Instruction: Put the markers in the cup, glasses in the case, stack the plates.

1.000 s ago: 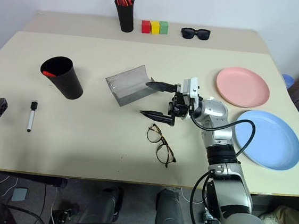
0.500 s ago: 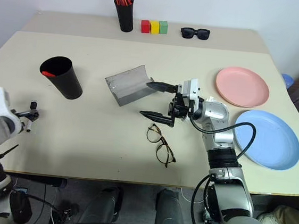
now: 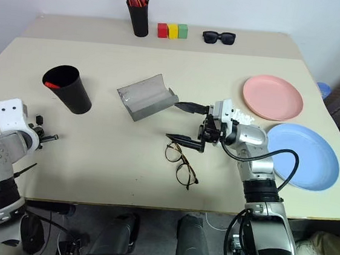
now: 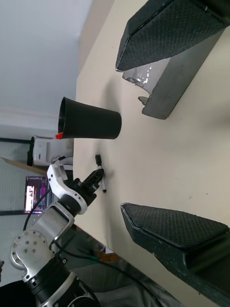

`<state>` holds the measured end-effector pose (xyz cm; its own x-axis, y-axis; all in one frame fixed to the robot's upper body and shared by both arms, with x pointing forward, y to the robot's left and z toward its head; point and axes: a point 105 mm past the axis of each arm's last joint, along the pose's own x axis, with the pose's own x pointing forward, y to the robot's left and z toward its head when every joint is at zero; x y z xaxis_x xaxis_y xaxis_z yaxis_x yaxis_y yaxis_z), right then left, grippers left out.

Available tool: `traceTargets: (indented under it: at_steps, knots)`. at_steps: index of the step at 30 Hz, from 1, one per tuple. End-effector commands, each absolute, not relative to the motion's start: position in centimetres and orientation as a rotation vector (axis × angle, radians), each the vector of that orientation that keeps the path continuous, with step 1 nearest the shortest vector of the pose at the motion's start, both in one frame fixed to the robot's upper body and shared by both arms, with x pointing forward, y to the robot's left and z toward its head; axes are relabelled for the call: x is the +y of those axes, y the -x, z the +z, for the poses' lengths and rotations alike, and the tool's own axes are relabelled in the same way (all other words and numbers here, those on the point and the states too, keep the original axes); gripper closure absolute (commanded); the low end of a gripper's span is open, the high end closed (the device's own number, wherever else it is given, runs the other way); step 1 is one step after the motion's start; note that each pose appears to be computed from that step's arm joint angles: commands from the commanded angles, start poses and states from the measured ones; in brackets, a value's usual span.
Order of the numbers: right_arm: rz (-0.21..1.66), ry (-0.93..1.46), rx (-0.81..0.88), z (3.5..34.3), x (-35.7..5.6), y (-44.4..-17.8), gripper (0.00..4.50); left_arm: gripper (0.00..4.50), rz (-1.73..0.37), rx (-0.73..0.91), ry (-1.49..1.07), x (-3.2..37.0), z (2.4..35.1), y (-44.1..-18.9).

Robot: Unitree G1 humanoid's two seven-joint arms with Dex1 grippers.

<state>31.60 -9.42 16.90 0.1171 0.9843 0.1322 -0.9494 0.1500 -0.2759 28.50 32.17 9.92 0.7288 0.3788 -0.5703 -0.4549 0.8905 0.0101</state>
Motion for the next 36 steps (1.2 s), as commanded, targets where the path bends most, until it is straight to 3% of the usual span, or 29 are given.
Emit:
traceTargets:
  at_steps: [1, 9, 13, 16, 19, 21, 24, 29, 32, 36]
  knots:
    - [1.41, 0.163, -0.375, 18.4, -9.8, -31.4, 0.0, 4.48, 0.507, 0.582, 0.159, 32.5, 10.1, -26.9]
    - [1.419, 0.158, -0.375, 18.8, -9.2, -31.8, 0.0, 4.48, 0.157, 0.426, -0.024, 27.1, 12.8, -25.0]
    - [1.423, 0.155, -0.371, 18.9, -9.0, -32.1, 0.0, 4.48, -0.194, 0.394, -0.203, 22.1, 13.3, -23.5]
    - [1.417, 0.157, -0.372, 19.2, -9.0, -32.1, 0.0, 4.48, -0.386, 0.306, -0.302, 19.0, 14.5, -23.9]
    - [1.398, 0.169, -0.372, 19.2, -9.3, -32.0, 0.0, 4.48, -0.477, 0.139, -0.412, 16.8, 16.7, -25.9]
    - [1.381, 0.17, -0.375, 19.4, -9.5, -32.1, 0.0, 4.48, -0.455, 0.039, -0.395, 16.1, 18.5, -27.4]
    - [1.359, 0.174, -0.377, 19.5, -9.9, -32.0, 0.0, 4.48, -0.281, -0.264, -0.354, 16.3, 24.1, -29.9]
    - [1.345, 0.183, -0.381, 19.7, -10.1, -32.2, 0.0, 4.48, -0.069, -0.515, -0.316, 18.1, 28.1, -31.0]
    - [1.341, 0.185, -0.386, 20.0, -9.9, -32.4, 0.0, 4.48, 0.04, -0.583, -0.292, 19.4, 28.9, -31.3]
    - [1.342, 0.187, -0.391, 20.4, -9.7, -32.5, 0.0, 4.48, 0.203, -0.544, -0.382, 22.0, 27.7, -32.5]
